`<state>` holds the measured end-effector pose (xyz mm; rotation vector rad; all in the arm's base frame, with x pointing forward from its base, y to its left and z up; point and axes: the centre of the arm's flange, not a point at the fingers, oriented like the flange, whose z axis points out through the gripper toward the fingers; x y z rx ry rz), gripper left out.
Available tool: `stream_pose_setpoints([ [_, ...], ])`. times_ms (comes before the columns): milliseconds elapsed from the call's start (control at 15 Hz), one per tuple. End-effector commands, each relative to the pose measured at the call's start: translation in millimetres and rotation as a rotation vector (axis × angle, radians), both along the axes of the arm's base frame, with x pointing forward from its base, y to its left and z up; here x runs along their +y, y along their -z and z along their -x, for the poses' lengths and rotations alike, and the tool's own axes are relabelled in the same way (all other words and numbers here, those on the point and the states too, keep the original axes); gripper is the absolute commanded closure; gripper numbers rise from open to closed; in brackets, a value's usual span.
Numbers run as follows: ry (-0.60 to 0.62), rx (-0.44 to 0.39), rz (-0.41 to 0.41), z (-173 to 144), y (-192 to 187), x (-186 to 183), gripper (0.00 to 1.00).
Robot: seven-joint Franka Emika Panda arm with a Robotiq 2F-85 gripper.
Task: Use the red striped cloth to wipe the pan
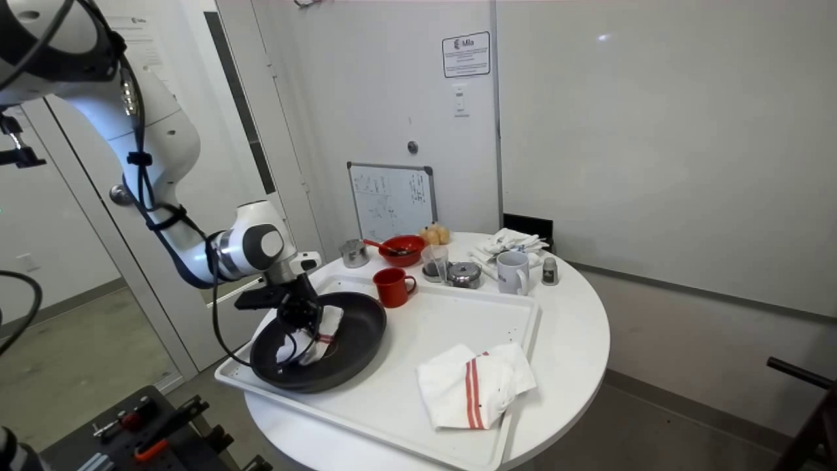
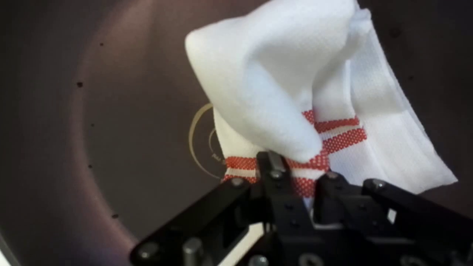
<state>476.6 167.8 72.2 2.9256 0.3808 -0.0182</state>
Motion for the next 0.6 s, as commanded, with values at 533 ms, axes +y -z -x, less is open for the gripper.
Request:
stream_pose_setpoints([
  [533, 0.191, 0.056, 0.076, 27.4, 39.7, -78.5, 0.96],
])
